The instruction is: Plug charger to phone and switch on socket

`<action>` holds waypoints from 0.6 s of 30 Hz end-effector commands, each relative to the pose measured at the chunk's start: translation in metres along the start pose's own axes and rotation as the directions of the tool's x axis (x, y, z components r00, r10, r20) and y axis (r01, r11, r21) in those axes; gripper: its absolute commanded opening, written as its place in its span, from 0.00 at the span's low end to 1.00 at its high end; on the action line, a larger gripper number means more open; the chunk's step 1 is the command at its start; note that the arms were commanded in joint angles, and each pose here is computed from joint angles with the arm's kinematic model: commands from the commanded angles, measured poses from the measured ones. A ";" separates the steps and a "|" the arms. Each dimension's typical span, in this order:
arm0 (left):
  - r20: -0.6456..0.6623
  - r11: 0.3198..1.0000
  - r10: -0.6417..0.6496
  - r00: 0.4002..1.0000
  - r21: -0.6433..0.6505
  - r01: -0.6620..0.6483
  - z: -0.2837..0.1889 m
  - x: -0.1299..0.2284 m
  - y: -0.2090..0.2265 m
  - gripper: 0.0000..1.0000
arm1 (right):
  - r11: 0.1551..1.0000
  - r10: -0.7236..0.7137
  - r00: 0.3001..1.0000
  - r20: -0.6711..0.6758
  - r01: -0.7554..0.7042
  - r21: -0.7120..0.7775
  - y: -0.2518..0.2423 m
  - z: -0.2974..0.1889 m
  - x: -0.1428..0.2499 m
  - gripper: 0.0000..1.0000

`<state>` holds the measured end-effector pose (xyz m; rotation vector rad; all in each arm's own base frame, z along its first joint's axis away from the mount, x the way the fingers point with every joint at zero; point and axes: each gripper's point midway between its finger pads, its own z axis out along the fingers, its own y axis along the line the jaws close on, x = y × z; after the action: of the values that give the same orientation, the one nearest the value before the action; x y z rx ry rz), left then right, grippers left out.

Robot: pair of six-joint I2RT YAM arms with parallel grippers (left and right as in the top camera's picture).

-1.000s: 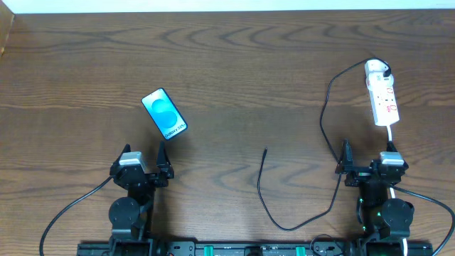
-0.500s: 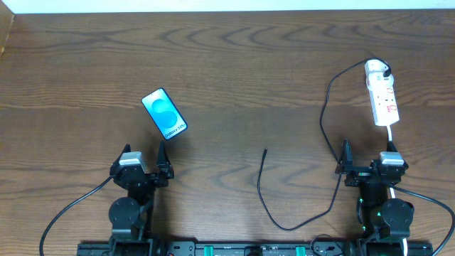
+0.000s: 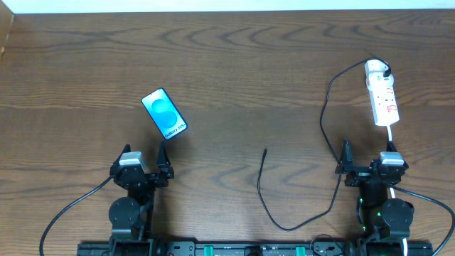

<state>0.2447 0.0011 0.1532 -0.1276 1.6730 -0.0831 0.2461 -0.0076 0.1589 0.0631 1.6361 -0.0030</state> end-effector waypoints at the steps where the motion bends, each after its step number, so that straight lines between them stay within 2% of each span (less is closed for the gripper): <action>1: -0.049 1.000 0.015 0.999 -0.025 -0.017 0.001 0.017 0.006 0.84 | 1.000 0.009 1.000 -0.004 -0.009 0.014 -0.003 0.000 0.001 0.99; 18: -0.047 1.000 0.016 0.999 -0.025 -0.017 0.001 0.016 0.006 0.84 | 1.000 0.009 1.000 -0.004 -0.009 0.014 -0.003 0.000 0.001 0.99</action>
<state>0.2447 0.0011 0.1534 -0.1275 1.6722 -0.0832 0.2461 -0.0076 0.1591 0.0631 1.6357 -0.0030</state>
